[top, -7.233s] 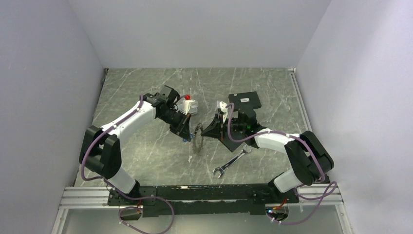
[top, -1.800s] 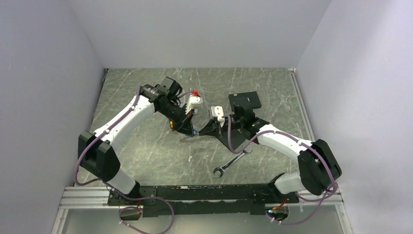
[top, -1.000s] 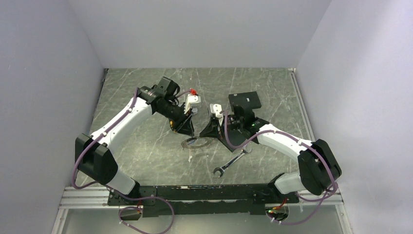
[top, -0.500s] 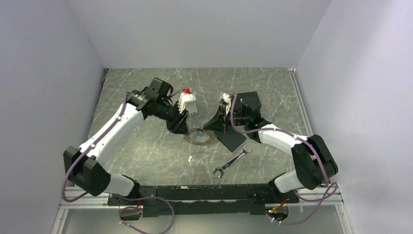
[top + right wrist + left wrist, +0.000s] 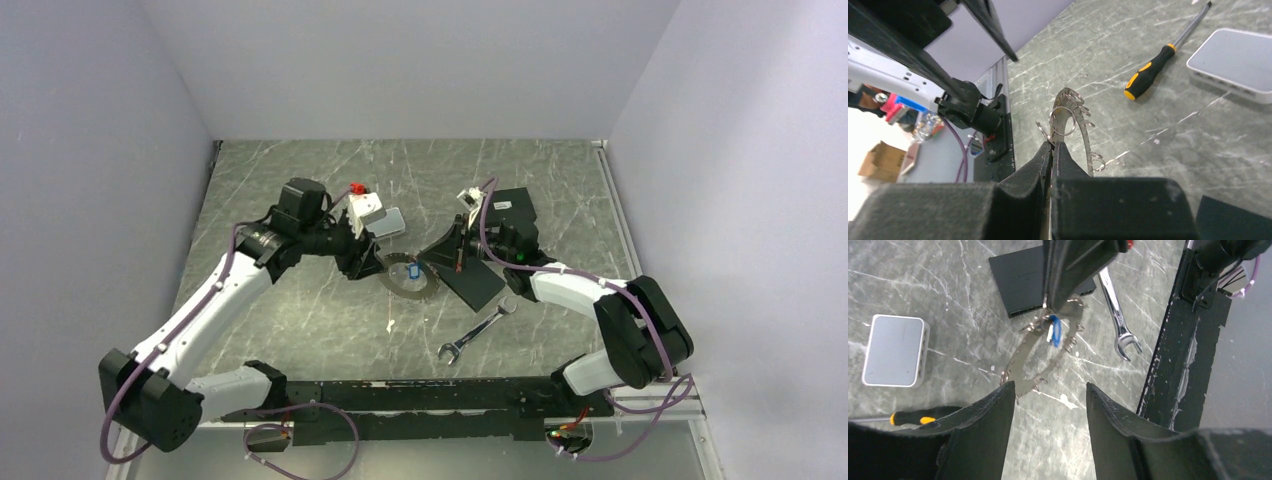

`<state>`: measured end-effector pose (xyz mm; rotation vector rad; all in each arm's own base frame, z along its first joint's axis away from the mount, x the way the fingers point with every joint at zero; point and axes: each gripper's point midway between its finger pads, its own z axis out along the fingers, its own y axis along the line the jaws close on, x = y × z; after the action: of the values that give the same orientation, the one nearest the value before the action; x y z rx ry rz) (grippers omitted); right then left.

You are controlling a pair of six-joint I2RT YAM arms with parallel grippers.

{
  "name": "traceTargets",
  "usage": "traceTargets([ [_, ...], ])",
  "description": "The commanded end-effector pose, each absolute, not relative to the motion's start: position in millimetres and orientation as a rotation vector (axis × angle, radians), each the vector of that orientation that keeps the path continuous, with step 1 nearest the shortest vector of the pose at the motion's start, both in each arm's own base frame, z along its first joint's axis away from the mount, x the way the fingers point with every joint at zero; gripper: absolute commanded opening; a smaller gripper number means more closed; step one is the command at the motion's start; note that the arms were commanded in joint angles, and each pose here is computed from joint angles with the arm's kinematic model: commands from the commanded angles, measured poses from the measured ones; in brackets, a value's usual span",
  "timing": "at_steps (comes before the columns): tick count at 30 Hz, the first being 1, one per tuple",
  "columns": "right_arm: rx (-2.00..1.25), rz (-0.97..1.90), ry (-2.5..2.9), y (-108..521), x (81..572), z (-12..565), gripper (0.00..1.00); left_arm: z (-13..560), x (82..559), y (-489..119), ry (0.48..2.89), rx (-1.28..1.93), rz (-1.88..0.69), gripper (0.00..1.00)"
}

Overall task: Remove the keys from the keyring
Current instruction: Remove the key from the keyring.

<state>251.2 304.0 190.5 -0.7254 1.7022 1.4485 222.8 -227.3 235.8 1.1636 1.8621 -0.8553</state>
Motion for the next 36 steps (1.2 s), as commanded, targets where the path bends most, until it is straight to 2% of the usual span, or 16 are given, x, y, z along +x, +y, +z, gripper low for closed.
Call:
traceTargets([
  [1,-0.612,1.522,1.627,304.4,251.8,221.7,0.0,233.2,238.2,-251.3,1.773,1.144,-0.915,0.57],
  [13,-0.356,1.63,1.714,302.6,258.2,221.2,0.0,214.2,249.2,-271.8,1.743,1.114,-0.935,0.5],
  [36,-0.297,1.758,1.688,308.8,245.4,234.5,0.0,199.8,260.4,-299.7,1.704,1.041,-0.99,0.53],
])
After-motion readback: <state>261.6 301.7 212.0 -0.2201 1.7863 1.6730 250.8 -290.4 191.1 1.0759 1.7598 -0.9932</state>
